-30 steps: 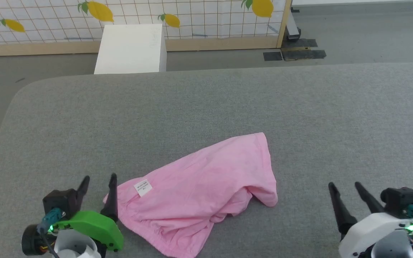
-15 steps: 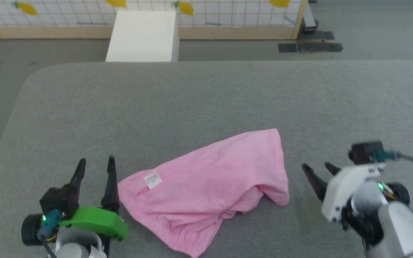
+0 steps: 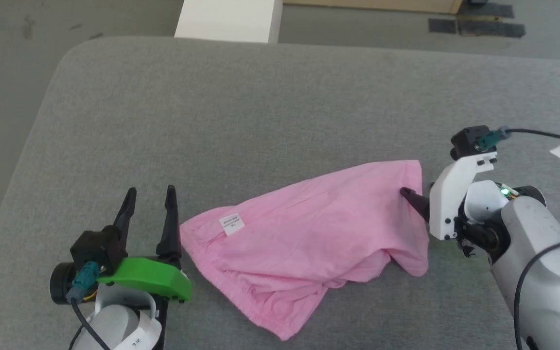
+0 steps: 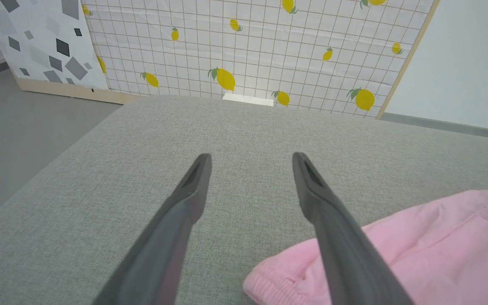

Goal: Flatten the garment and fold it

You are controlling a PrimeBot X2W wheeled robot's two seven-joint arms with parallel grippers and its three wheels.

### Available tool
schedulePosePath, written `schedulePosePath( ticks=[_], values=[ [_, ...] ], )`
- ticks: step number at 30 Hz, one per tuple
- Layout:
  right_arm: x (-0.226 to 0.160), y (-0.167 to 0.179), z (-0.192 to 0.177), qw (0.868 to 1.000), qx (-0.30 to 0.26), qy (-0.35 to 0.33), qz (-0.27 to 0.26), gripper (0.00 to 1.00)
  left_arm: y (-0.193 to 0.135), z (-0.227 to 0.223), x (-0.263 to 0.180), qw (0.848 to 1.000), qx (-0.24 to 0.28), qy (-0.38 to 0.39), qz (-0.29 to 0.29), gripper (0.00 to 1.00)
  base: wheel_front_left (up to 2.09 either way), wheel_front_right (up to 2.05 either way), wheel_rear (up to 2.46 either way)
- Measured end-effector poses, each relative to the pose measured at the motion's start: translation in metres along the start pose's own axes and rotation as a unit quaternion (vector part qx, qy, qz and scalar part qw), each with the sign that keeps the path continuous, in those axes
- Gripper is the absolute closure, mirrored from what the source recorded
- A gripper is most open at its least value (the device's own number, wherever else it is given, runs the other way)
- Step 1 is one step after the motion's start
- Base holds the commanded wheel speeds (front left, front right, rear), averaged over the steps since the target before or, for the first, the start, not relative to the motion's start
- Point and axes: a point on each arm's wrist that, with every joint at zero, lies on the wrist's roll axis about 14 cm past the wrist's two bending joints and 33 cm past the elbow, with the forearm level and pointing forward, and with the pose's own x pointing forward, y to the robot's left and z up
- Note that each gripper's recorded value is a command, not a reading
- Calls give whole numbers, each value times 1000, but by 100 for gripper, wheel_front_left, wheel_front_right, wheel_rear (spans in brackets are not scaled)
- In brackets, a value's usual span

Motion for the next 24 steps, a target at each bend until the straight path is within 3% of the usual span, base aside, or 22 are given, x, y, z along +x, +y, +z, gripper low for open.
schedulePosePath(
  ticks=[2, 3, 4, 12, 21, 24],
  values=[
    [9, 0, -9, 999, -5, 32, 1, 0, 2, -4, 1, 1000, 1, 6, 3, 0, 0, 0, 0],
    [13, 0, -12, 999, -7, 48, 2, 83, 4, -7, 1, 1000, 1, 9, 5, 0, 0, 0, 0],
    [16, 2, -11, 998, -8, 55, 5, 100, 6, -8, 1, 1000, 1, 11, 7, 0, 0, 0, 0],
    [20, -4, 8, 1000, -16, 5, 3, 100, 13, -17, -2, 1000, 0, 24, 18, 0, 0, 0, 0],
    [-16, -43, 46, 995, -9, -93, -41, 100, 5, -11, -2, 1000, 0, 15, 6, 0, 0, 0, 0],
    [-37, -75, 15, 994, 21, -78, -74, 100, -2, -14, -3, 1000, -1, 19, -5, 0, 0, 0, 0]
  ],
)
